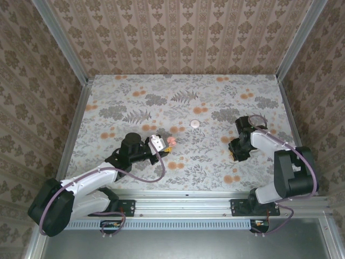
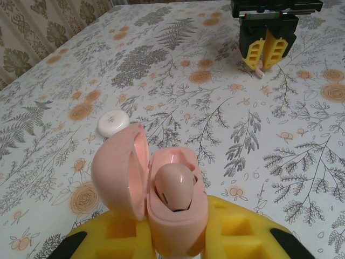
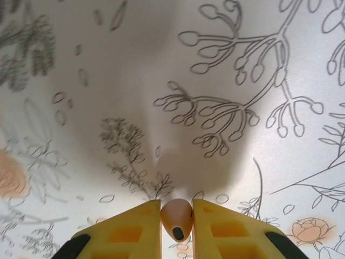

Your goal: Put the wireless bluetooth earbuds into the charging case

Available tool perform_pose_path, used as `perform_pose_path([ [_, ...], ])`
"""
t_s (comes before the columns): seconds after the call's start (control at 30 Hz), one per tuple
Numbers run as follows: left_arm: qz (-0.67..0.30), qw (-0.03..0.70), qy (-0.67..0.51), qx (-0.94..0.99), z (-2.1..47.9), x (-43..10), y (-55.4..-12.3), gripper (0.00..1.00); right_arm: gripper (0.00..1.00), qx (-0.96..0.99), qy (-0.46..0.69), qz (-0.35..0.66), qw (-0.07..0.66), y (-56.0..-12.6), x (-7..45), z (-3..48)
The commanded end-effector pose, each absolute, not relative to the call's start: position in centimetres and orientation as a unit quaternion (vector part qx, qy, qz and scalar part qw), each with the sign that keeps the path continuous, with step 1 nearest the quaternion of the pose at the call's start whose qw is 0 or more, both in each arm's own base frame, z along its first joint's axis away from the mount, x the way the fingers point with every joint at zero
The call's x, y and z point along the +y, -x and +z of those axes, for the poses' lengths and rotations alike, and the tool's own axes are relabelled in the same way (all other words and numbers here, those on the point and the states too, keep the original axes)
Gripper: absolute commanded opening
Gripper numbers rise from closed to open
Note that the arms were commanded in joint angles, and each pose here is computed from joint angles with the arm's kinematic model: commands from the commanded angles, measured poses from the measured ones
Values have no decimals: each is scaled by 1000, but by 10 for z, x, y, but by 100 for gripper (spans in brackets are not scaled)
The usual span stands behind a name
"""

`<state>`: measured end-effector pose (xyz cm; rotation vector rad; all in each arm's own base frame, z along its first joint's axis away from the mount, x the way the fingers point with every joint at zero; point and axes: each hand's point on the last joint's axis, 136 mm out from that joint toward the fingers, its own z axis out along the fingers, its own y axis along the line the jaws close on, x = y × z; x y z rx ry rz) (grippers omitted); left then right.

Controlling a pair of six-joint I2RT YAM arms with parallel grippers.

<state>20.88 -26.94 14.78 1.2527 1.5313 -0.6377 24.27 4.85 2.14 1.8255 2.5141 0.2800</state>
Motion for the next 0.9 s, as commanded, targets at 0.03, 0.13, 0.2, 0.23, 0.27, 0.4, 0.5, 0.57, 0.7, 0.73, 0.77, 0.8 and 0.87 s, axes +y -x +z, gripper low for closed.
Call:
perform_pose_path([
  [0.03,-267,505,-520,635,154,-276,-212,0,19,829,-549,92,54,-237,53,30],
  [0.13,-270,500,-517,641,149,-278,-214,0,19,841,-526,102,75,-236,61,32],
  [0.2,-277,494,-514,644,146,-281,-215,0,19,849,-508,110,90,-235,67,33],
  [0.23,-280,489,-512,648,143,-281,-216,0,19,853,-499,116,100,-237,70,34],
  [0.27,-281,487,-508,652,142,-282,-217,0,19,858,-490,118,104,-235,73,34],
  [0.4,-288,488,-492,661,138,-285,-222,0,19,869,-443,159,153,-247,89,45],
  [0.5,-299,483,-486,664,136,-290,-225,0,19,872,-415,187,182,-253,99,53],
  [0.57,-304,477,-486,666,134,-295,-226,0,19,871,-398,206,202,-257,106,60],
  [0.7,-318,475,-481,664,133,-303,-229,0,19,873,-350,235,244,-267,119,78],
  [0.73,-323,475,-479,664,133,-306,-230,0,19,874,-336,243,254,-270,124,83],
  [0.77,-326,475,-478,663,133,-307,-231,0,19,875,-323,251,261,-272,128,87],
  [0.8,-329,475,-477,662,133,-309,-232,0,19,874,-311,257,269,-275,132,91],
  [0.87,-333,474,-477,661,133,-313,-232,0,19,872,-283,279,286,-281,142,101],
])
